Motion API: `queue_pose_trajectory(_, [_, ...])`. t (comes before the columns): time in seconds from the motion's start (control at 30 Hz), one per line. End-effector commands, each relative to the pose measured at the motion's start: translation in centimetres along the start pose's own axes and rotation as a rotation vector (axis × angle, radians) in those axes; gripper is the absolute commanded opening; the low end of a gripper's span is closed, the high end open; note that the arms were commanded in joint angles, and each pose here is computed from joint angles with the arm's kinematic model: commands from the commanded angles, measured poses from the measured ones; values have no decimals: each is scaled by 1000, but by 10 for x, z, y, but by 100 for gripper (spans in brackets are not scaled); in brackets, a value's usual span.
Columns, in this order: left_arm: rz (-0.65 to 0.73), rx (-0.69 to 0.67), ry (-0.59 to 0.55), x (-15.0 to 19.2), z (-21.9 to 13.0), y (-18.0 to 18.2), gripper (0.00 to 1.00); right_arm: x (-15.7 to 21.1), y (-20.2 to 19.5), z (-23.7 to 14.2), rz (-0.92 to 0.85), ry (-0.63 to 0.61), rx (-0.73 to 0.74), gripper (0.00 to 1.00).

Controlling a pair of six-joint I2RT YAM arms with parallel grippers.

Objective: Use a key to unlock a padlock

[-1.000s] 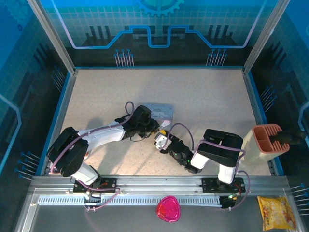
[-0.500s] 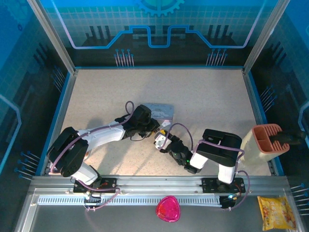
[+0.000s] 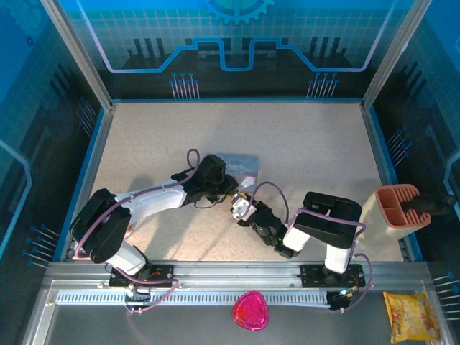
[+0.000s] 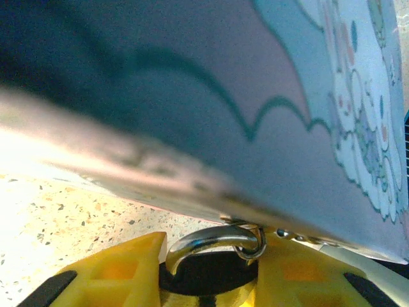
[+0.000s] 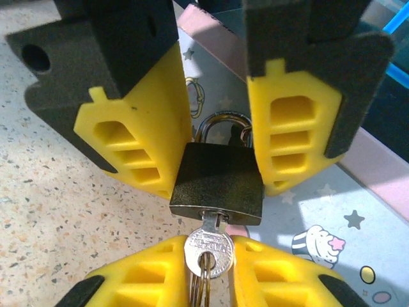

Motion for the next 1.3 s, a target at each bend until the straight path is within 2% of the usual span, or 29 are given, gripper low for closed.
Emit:
queue_pose_trajectory(0.0, [-11,86,29,2,-9,-24,6,-18,-3,-1,124,-80,-13,24])
queue_pose_trajectory(0.1, [-12,97,23,1,-9,-24,6,-19,-6,-3,206,-92,-46,34])
queue_pose_trajectory(0.17, [-7,123,13,0,-9,-26,5,-18,-11,-6,299,-84,-102,35])
queue_pose_trajectory(0.4, [-6,171,-19,-3,-14,-33,3,-18,-26,-12,538,-52,-192,32])
queue_pose_trajectory(0.5, [-19,192,-12,-3,-12,-34,3,-12,-39,-11,685,-34,-216,27])
queue_pose_trajectory(0.73, [-28,216,-33,-4,-14,-30,2,-10,-54,-11,876,-32,-260,26])
queue_pose_trajectory(1.03, [-41,261,-31,-4,-14,-29,2,8,-67,-5,1143,-40,-313,26])
queue_pose_trajectory(1.27, [-43,260,-32,-4,-14,-28,2,-1,-70,-5,1163,-65,-358,27])
Point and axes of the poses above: each hand's point on the last joint's axis, 136 mm out from that joint toward the fingers, its own z axis out along the fingers, its own y axis along the line the jaws close on, x = y × z, the point moved 9 cm from there along -z, back along the fingers, and after that the axes turned 1 degree about z, right-handed, at the moved point
